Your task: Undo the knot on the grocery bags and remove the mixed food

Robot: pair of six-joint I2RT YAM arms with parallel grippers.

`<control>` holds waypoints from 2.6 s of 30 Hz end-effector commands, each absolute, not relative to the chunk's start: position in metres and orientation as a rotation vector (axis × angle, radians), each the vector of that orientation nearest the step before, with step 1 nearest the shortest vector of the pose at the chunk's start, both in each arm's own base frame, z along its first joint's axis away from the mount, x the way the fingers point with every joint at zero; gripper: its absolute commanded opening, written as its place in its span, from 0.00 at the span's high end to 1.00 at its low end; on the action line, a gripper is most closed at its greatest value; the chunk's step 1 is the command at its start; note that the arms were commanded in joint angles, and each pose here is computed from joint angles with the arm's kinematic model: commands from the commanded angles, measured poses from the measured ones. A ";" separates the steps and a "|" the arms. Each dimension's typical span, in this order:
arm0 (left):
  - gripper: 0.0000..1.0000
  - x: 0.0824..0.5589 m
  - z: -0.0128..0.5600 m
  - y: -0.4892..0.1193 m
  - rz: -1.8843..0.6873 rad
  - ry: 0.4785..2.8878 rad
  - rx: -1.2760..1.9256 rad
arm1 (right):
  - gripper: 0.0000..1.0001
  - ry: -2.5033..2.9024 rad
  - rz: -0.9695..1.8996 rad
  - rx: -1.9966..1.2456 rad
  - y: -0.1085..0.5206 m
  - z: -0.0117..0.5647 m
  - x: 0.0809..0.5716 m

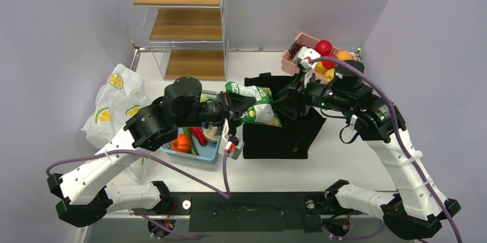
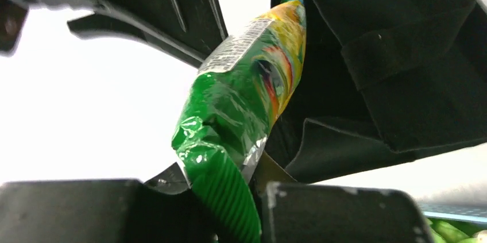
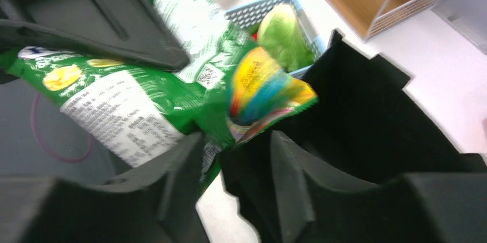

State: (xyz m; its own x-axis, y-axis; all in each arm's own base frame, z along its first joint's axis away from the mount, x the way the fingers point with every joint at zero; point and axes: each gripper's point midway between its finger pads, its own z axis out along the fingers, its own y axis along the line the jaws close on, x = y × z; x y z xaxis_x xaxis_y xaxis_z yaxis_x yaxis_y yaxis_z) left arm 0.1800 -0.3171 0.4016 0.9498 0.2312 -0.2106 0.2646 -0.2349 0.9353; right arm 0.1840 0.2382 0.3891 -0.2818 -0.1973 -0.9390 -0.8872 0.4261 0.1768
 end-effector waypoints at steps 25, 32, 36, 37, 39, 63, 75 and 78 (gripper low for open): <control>1.00 0.197 0.518 -0.277 -1.394 1.381 0.824 | 0.12 1.302 0.879 -0.848 0.260 0.501 0.184; 0.92 0.169 0.497 -0.282 -1.514 1.402 0.954 | 0.16 1.250 0.862 -0.939 0.278 0.496 0.174; 0.92 0.160 0.496 -0.282 -1.545 1.384 1.003 | 0.27 1.238 0.857 -0.980 0.290 0.493 0.167; 0.92 0.159 0.495 -0.282 -1.547 1.384 1.006 | 0.43 1.235 0.870 -0.981 0.292 0.495 0.165; 0.83 0.162 0.494 -0.279 -1.533 1.392 0.992 | 0.68 1.246 0.891 -0.968 0.293 0.497 0.163; 0.25 0.204 0.498 -0.179 0.164 0.537 1.254 | 1.00 1.465 1.516 -0.440 0.281 0.534 0.196; 0.25 0.192 0.490 -0.236 0.254 0.278 1.390 | 1.00 1.513 1.555 -0.436 0.288 0.523 0.196; 0.26 0.190 0.493 -0.247 0.292 0.242 1.376 | 1.00 1.521 1.566 -0.436 0.290 0.520 0.196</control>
State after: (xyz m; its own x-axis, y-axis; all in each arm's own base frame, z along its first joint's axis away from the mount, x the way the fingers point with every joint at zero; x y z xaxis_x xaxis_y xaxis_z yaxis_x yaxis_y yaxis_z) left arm 0.1958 -0.2400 0.4681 0.9340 0.3212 -0.1566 0.1145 0.1462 0.9826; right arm 0.2016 0.2871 0.5033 -0.5722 0.3149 -0.7573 -0.7401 0.1995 0.6422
